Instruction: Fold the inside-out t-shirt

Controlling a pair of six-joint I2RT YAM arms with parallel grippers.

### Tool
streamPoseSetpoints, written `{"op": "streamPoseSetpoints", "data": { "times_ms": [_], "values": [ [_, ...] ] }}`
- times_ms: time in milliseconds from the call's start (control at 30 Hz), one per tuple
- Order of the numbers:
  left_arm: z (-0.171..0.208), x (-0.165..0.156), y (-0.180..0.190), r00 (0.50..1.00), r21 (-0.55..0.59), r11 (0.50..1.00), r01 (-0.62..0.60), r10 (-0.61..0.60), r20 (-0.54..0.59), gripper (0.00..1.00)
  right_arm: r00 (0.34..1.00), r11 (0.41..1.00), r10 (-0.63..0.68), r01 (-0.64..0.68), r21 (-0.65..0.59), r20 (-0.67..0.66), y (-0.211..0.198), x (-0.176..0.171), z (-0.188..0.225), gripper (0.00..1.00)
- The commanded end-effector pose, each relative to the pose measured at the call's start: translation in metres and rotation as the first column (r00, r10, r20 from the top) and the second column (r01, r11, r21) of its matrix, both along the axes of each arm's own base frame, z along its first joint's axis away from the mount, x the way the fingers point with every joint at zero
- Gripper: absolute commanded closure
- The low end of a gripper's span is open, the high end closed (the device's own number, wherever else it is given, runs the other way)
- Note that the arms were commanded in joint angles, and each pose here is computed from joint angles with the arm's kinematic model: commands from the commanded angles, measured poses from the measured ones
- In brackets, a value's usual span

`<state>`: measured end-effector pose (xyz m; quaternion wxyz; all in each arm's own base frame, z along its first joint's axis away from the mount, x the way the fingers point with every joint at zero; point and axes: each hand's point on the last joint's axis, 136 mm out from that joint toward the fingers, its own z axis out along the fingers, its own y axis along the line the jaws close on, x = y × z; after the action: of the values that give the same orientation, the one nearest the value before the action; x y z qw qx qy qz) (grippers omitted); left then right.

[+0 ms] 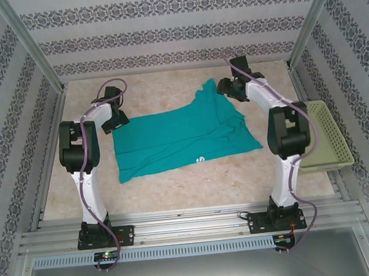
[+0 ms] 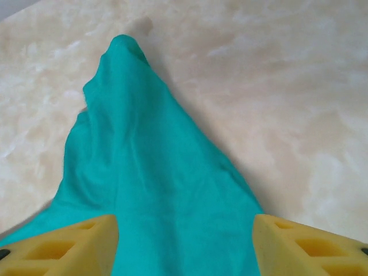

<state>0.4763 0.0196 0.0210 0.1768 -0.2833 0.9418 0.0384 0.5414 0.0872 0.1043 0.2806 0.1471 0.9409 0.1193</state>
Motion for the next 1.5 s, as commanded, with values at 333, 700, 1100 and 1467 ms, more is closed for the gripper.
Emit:
{"op": "streamPoseSetpoints", "data": {
  "times_ms": [333, 700, 1100, 1467],
  "values": [
    [-0.031, -0.006, -0.008, 0.995, -0.080, 0.996, 0.035, -0.043, -0.094, 0.48, 0.976, 0.995, 0.094, -0.095, 0.003, -0.198, 0.048, 0.011, -0.065, 0.42],
    [-0.036, -0.018, -0.020, 0.992, -0.112, 0.992, 0.050, -0.062, -0.110, 0.49, 0.938, 0.999, -0.030, 0.034, 0.004, -0.344, 0.030, -0.056, -0.105, 0.56],
    [-0.028, -0.054, -0.036, 0.994, -0.125, 0.989, 0.081, -0.090, -0.065, 0.49, 0.949, 0.993, -0.099, 0.112, 0.024, -0.298, 0.016, -0.153, -0.090, 0.56],
    [-0.014, -0.089, -0.050, 0.990, -0.096, 0.987, 0.131, -0.135, -0.032, 0.48, 0.965, 0.989, -0.134, 0.144, 0.030, -0.226, -0.004, -0.196, -0.063, 0.55]
  ]
}}
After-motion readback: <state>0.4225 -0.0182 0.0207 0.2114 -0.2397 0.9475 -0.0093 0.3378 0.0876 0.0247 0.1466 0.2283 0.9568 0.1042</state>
